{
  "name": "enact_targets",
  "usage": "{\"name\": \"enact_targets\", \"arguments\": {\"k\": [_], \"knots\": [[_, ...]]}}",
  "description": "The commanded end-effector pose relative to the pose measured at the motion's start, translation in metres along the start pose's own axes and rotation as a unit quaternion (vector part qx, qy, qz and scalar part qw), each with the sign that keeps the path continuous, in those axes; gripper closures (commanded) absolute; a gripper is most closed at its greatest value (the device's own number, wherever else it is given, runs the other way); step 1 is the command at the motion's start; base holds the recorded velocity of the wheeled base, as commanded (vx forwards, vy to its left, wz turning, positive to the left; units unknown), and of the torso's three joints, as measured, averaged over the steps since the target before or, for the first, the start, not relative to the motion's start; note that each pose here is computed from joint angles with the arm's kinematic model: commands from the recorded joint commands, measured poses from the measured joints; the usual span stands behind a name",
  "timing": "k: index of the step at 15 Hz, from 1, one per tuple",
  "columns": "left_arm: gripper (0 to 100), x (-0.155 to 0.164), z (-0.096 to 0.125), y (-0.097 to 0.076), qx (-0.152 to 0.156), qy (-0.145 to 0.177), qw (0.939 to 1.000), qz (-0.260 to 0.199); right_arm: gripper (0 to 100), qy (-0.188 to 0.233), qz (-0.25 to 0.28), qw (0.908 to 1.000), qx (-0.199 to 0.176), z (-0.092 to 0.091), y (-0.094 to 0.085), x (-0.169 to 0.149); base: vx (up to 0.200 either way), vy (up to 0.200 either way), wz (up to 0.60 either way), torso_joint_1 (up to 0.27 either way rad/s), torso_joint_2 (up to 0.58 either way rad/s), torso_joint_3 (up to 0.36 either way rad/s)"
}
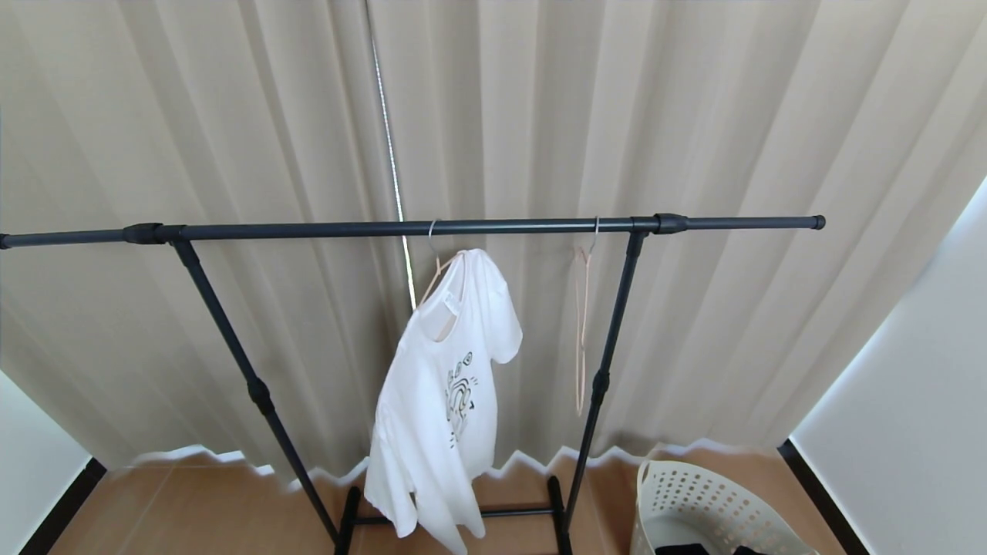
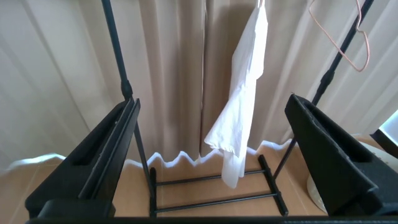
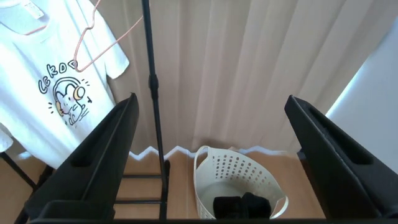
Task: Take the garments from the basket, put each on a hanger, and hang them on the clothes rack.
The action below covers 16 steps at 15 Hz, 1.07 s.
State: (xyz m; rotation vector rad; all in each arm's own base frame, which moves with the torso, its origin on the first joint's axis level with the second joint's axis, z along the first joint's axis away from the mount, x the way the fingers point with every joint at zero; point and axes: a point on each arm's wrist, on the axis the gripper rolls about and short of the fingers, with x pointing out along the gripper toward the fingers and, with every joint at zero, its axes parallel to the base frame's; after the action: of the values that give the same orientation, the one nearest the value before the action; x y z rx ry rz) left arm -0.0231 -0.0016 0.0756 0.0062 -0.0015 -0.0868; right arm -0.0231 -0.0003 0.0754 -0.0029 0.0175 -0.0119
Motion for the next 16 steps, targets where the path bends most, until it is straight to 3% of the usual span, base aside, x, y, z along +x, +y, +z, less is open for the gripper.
{"name": "enact_targets", "arguments": {"k": [1,5,16], "knots": [[0,0.0001,0.0001,0.0,0.0,0.001,1.0,0.0,0,0.0,0.001,1.0,0.0,0.0,0.0,0.0,0.0,0.0,0.0,0.0,0.0,0.0],[0,0.0,0.0006,0.0,-0.004,0.0,1.0,-0.001,0,0.0,0.0,1.0,0.007,-0.0001,0.0,-0.0002,0.0,0.0,0.0,0.0,0.0,0.0],[0,0.0,0.0006,0.0,-0.005,0.0,1.0,-0.001,0,0.0,0.0,1.0,0.007,0.0,0.0,0.0,0.0,0.0,0.0,-0.112,0.26,0.143]]}}
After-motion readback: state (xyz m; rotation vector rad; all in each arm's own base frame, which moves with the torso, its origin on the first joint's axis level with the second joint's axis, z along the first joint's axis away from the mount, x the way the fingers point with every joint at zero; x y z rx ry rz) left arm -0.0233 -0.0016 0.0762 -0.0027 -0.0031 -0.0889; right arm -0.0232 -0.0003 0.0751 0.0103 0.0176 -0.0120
